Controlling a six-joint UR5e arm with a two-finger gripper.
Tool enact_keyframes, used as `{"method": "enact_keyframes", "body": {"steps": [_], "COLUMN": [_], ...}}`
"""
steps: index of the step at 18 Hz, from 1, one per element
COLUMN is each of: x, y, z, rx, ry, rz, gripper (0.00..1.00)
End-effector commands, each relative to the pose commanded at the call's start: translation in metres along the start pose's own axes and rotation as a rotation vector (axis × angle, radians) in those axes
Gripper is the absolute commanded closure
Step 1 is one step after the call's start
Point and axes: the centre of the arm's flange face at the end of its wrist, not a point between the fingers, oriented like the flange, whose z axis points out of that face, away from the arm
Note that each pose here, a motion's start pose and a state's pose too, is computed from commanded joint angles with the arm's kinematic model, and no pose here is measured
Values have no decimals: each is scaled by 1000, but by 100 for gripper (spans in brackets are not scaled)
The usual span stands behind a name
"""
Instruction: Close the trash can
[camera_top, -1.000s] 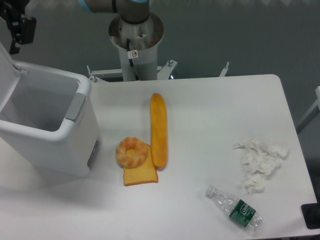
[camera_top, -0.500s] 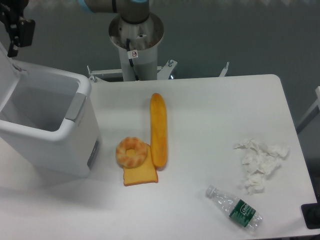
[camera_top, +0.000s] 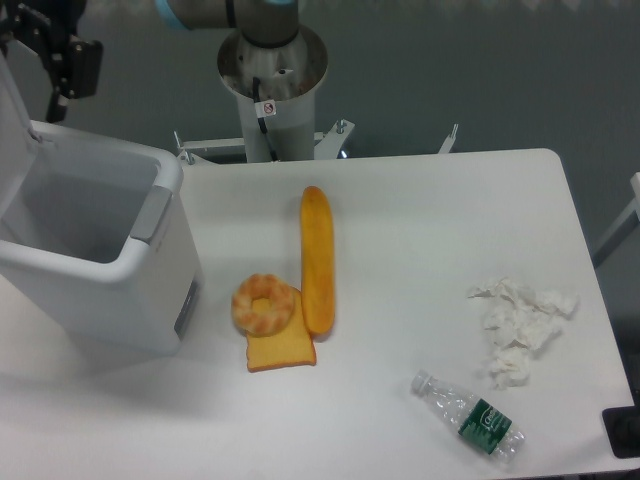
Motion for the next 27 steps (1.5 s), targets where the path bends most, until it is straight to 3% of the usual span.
{"method": "enact_keyframes", "body": {"steps": [6,15,27], "x": [-40,-95,-121], "y": [6,11,20], "z": [1,52,80], "rx": [-5,-84,-145], "ry": [-38,-91,-114], "rz": [-62,-110,-139], "gripper": [0,0,0]}}
